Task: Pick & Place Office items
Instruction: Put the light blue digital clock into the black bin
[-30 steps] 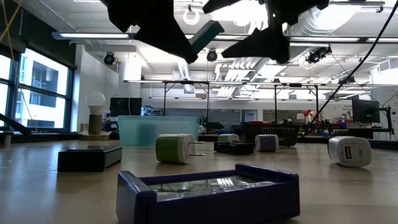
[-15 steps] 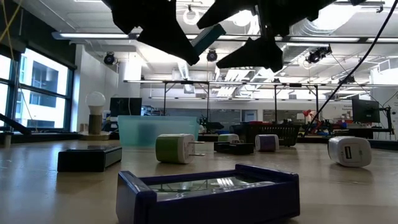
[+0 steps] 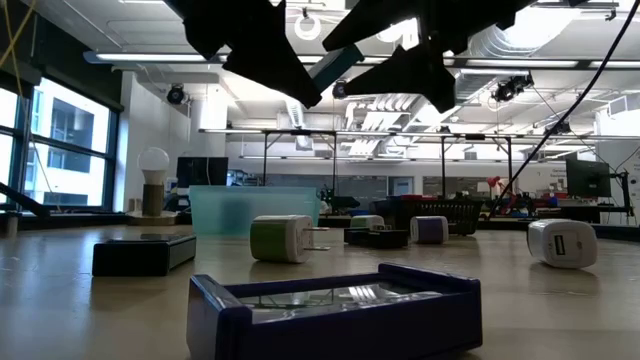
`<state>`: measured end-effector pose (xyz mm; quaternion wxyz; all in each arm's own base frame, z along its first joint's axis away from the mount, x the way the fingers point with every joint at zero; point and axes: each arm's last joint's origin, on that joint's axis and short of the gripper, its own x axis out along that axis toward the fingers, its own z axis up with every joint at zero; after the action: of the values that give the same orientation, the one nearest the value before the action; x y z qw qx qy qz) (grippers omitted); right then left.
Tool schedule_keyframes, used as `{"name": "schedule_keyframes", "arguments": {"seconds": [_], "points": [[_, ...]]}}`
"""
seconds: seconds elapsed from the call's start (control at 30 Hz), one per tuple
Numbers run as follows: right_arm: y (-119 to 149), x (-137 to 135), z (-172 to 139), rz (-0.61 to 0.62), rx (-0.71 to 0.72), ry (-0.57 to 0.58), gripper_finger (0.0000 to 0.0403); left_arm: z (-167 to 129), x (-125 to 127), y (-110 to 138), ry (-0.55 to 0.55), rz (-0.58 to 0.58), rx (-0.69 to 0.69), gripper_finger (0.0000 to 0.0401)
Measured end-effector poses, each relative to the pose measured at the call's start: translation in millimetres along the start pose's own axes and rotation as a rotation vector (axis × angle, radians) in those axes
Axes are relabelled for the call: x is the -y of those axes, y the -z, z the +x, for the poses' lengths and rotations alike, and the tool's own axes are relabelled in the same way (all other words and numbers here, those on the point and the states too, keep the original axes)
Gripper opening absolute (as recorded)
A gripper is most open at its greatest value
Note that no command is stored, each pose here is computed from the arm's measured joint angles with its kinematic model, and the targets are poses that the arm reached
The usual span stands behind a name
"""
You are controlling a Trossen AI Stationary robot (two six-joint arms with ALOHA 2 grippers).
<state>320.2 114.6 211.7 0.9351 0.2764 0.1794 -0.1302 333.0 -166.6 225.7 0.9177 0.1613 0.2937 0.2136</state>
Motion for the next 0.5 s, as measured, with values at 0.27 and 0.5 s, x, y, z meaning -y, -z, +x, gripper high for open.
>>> {"name": "schedule_keyframes", "arguments": {"seconds": [0.27,0.5], "points": [[0.5,-0.1,-0.3,-0.027,-0.017,-0.01,0.0143,0.0,0.1,0.1,0.0,0.009,0.0,0.0167],[1.4,0.2,-0.3,-0.061,-0.03,-0.014,0.0051,-0.6,0.5,0.1,0.0,0.02,0.002,0.0175]]}}
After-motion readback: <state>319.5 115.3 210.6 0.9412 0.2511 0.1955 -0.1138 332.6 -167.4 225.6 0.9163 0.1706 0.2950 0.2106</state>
